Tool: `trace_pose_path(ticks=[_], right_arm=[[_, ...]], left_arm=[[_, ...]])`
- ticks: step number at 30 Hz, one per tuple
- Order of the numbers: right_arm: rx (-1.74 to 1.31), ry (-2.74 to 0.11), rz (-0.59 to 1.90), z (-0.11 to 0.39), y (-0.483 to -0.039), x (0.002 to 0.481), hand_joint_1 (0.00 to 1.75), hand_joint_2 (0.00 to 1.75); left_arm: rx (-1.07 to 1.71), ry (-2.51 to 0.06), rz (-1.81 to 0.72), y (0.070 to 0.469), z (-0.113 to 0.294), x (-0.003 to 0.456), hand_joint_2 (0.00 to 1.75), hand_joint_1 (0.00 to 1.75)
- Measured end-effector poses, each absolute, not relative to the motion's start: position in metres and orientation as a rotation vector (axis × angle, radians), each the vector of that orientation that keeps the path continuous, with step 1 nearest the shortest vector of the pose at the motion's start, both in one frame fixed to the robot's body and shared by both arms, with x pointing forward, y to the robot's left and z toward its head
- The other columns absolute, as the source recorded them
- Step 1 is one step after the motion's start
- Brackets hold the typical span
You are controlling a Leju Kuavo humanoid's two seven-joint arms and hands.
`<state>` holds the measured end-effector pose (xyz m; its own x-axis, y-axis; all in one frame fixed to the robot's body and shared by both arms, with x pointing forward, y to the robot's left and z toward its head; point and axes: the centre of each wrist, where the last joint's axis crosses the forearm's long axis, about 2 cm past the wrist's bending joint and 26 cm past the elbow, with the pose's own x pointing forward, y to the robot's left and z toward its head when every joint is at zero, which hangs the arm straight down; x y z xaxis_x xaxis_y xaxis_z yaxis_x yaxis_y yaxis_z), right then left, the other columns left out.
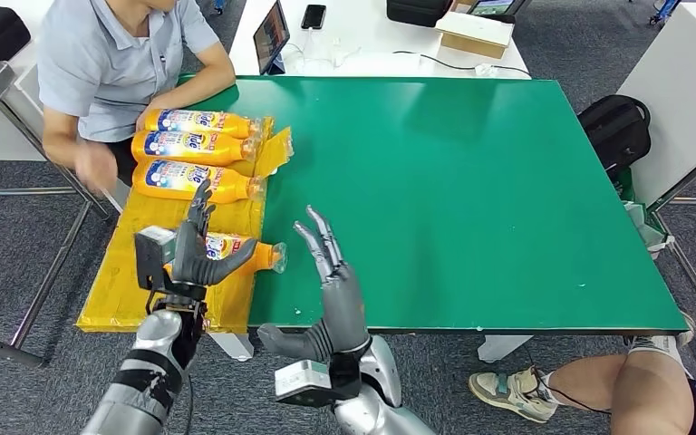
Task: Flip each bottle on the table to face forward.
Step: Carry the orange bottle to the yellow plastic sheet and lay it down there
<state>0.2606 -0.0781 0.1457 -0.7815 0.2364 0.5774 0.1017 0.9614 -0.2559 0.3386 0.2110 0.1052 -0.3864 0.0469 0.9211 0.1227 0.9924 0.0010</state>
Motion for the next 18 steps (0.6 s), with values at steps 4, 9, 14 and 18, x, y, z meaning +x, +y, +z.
trace_pose_path(ticks=[4,9,14,18], right_arm=[[-0.247,-2.452,0.111,0.155,-0.089,0.252,0.0,1.75],[-0.33,-2.391,-0.06,0.152,-0.122,0.241,0.0,1.75],[-0.339,-2.262,-0.272,0.141,-0.164,0.241,0.0,0.87],[-0.36,-2.157,-0.376,0.125,-0.189,0.245,0.0,1.31]], left_arm=[[-0.122,-2.01,0.023,0.201,0.107,0.322,1.75,0.0],[-0.035,-2.069,0.059,0.201,0.106,0.292,1.75,0.0],[0.072,-2.109,0.062,0.203,0.108,0.269,1.75,0.0],[0.191,-2.116,-0.002,0.203,0.104,0.246,1.75,0.0]])
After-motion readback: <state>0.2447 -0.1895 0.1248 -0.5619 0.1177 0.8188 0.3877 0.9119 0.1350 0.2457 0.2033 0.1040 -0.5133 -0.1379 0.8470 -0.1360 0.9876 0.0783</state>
